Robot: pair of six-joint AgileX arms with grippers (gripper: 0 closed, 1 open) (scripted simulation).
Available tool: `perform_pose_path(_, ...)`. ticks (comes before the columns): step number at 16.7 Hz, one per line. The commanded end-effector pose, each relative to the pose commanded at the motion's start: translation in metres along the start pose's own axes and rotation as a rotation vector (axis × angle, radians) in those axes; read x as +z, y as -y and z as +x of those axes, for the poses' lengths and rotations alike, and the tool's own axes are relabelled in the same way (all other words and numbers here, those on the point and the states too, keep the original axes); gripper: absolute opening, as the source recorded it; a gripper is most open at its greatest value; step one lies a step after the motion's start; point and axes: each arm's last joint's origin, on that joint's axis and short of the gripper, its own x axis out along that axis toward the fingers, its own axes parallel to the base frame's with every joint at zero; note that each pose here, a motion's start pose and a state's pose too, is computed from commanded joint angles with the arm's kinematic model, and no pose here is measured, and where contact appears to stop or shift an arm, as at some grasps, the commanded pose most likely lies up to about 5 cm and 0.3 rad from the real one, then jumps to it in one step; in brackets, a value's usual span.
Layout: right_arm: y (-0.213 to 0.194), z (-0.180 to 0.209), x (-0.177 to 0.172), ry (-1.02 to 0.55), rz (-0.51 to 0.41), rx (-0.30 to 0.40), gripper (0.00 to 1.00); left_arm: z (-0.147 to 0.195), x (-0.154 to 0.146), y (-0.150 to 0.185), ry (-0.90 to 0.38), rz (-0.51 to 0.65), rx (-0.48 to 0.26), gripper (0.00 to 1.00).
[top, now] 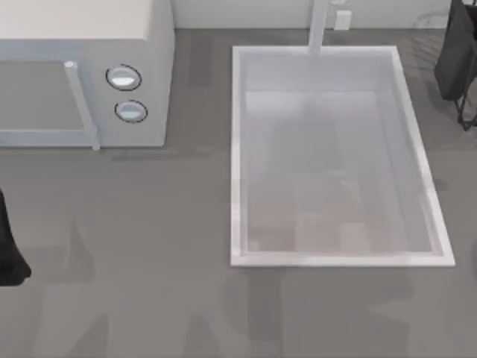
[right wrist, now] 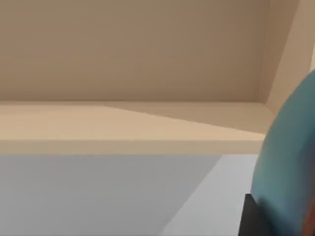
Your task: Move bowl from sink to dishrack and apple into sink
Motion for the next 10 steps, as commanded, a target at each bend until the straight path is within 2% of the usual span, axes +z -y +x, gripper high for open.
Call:
perform_pose_path(3, -0.007, 0.018, -0.054, -0.003, 0.003, 0.013, 0.0, 0.0, 0.0, 0.0, 0.0, 0.0, 0.0, 1.0)
perform_pose_path(6, -0.017, 0.023, -0.093, -0.016, 0.011, 0.025, 0.0, 0.0, 0.0, 0.0, 0.0, 0.0, 0.0, 1.0)
perform_pose_path(10, -0.021, 0.023, -0.106, -0.024, 0.015, 0.029, 0.0, 0.0, 0.0, 0.0, 0.0, 0.0, 0.0, 1.0)
